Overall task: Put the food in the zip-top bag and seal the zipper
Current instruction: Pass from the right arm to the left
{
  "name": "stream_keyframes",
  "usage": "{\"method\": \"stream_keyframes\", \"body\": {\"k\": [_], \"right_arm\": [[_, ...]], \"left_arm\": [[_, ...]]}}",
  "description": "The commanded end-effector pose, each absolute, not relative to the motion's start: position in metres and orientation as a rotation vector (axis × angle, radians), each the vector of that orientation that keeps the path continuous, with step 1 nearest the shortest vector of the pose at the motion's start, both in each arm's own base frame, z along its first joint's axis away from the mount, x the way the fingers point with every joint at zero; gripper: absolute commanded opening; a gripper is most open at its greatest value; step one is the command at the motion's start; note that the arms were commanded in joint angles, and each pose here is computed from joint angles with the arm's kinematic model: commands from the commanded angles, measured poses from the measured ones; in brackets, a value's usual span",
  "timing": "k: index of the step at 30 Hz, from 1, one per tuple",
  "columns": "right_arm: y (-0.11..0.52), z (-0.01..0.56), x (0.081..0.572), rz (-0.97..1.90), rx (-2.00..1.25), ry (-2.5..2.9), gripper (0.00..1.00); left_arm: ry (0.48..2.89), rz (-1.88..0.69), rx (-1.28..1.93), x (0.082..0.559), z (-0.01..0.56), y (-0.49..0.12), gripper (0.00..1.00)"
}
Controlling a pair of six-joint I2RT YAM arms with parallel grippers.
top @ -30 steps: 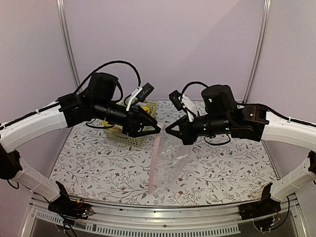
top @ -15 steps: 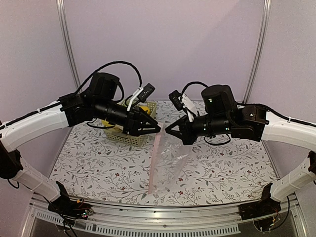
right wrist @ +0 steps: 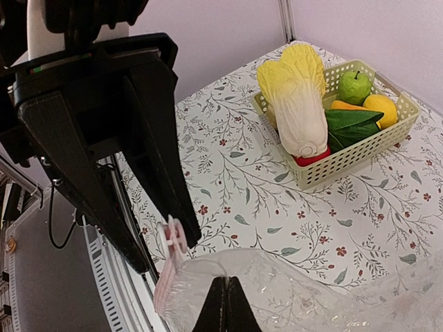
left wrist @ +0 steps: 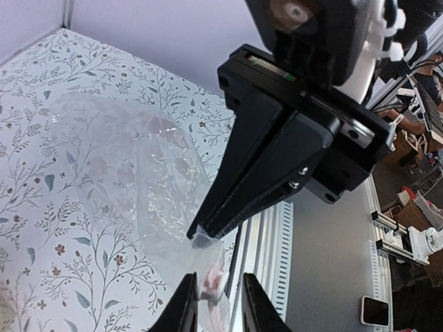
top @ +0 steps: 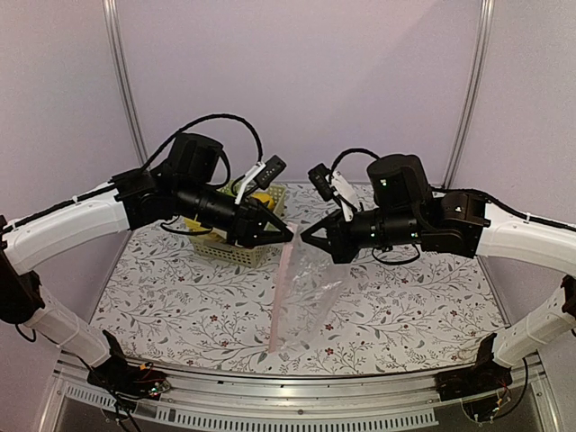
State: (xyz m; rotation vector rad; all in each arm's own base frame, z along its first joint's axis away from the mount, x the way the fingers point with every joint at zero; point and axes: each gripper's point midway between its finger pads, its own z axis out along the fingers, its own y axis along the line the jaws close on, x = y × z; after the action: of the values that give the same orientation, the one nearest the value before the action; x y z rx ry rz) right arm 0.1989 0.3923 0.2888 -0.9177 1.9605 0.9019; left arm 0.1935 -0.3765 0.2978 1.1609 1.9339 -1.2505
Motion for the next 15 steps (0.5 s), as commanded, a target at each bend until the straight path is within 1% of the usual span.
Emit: {"method": "stream_keyframes", "body": {"k": [1, 2, 5, 9, 11, 15], "right_arm": [[0.3911, 0.3048, 0.2012, 0.907, -0.871, 1.928, 0.0], [0.3901, 0.3039, 0.2029, 0.898, -0.862, 1.932, 0.0], [0.3889, 0.3043, 0.2056, 0.893, -0.832, 1.942, 0.0], [0.389, 0.3042, 0.2057, 0.901, -0.82, 1.949, 0.0], [0.3893, 0.3033, 0.2057, 0.905, -0.817, 1.952, 0.0], [0.3884, 0.3055, 0.2071, 0.908, -0.795, 1.951, 0.0]], "left_arm": [[1.931, -1.244, 1.166, 0.1978, 0.2999, -0.3769, 0.19], [1.93, -1.244, 1.166, 0.1977, 0.3001, -0.3769, 0.18], [1.927, -1.245, 1.17, 0.1973, 0.3002, -0.3769, 0.09], [1.925, -1.249, 1.175, 0.1966, 0.3001, -0.3772, 0.02], [1.924, -1.25, 1.174, 0.1966, 0.3005, -0.3772, 0.0], [1.926, -1.24, 1.172, 0.1977, 0.2996, -0.3768, 0.0]]}}
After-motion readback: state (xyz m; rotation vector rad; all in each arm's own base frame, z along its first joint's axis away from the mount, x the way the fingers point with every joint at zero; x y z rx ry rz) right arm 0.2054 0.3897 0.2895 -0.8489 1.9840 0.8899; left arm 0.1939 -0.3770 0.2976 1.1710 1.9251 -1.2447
